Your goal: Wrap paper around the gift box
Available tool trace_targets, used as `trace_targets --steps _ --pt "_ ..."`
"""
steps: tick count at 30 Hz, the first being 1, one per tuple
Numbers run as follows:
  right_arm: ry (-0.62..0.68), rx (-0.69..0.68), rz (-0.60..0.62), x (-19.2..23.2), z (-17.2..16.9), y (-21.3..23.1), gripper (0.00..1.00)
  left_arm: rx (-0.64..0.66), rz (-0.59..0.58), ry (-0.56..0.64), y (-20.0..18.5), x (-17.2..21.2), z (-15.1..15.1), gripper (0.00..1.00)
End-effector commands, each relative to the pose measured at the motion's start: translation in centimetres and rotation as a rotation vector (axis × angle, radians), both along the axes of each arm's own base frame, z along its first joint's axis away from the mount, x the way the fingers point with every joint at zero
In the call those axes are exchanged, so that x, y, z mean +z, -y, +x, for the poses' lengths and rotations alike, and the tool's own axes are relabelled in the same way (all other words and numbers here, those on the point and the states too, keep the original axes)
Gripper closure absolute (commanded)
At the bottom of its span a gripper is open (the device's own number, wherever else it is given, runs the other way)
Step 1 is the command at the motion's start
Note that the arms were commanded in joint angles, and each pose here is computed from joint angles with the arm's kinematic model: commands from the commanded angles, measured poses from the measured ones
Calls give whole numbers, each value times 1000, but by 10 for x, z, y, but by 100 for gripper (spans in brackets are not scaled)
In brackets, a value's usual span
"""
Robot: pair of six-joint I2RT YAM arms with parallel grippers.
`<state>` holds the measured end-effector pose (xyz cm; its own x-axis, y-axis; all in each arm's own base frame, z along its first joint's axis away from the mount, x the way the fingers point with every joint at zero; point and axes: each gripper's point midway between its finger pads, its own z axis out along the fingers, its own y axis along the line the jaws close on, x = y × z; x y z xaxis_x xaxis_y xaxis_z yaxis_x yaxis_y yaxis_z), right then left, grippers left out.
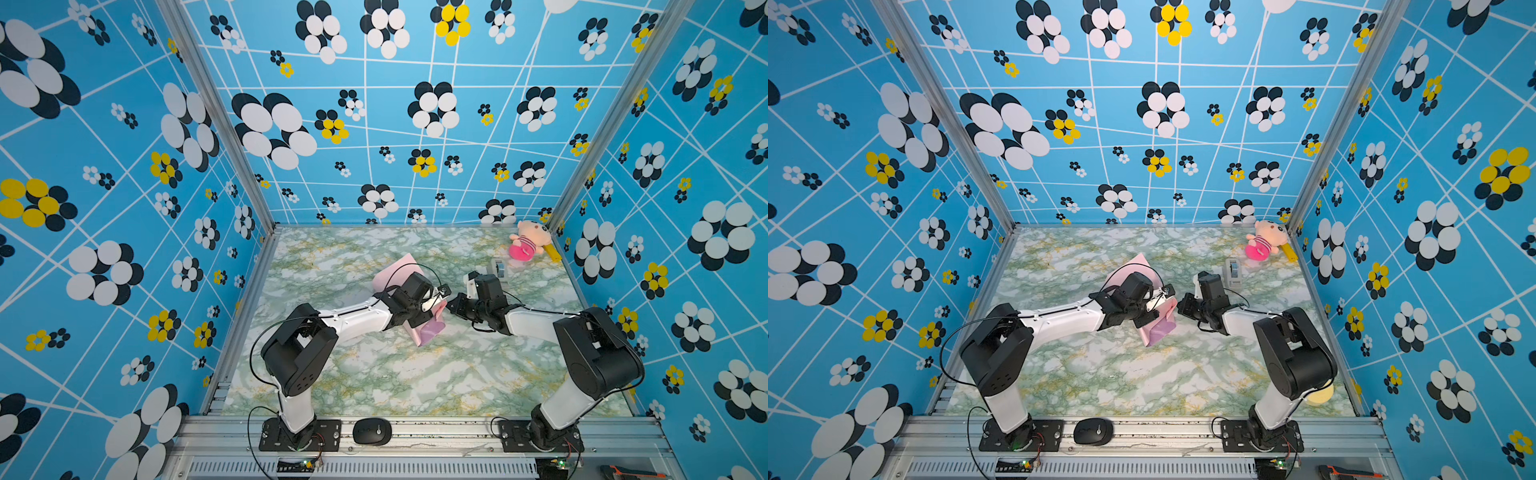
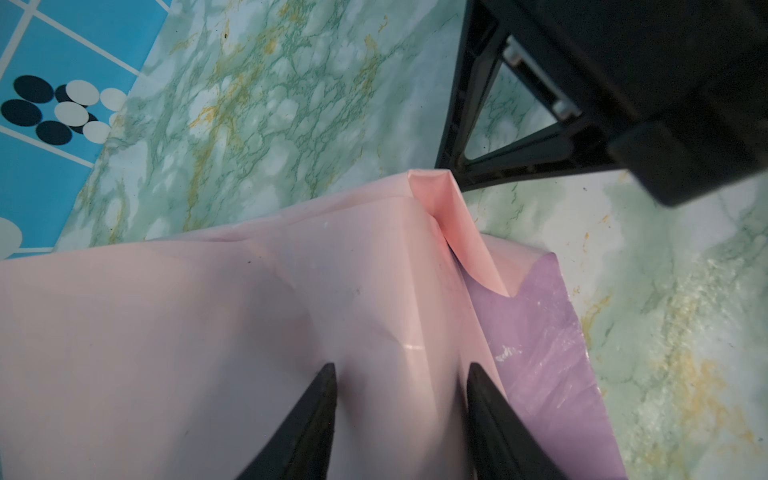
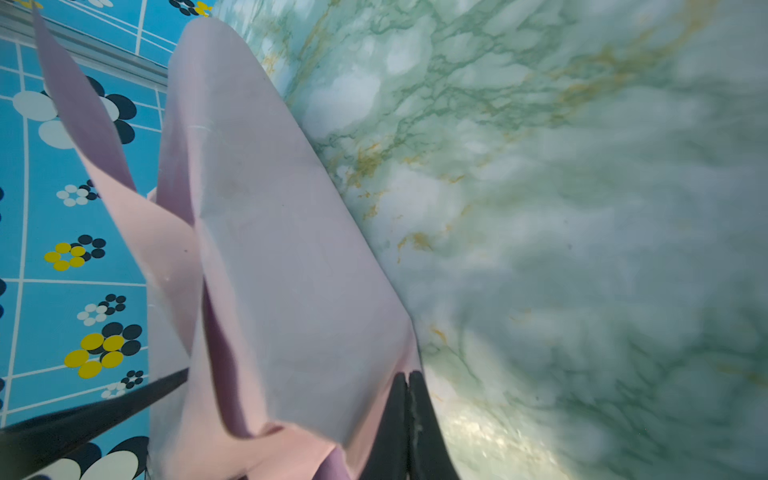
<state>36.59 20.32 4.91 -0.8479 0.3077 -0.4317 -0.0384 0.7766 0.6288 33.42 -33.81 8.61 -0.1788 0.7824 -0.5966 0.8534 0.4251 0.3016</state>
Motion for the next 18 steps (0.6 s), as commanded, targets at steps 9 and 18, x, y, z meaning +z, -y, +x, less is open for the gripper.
trace_targets --steps 9,18 --pt "88 27 -20 11 13 -10 95 -21 53 -124 -5 -35 -21 49" --pt "107 91 1 19 -4 -26 96 -21 55 -141 -3 -41 -21 49"
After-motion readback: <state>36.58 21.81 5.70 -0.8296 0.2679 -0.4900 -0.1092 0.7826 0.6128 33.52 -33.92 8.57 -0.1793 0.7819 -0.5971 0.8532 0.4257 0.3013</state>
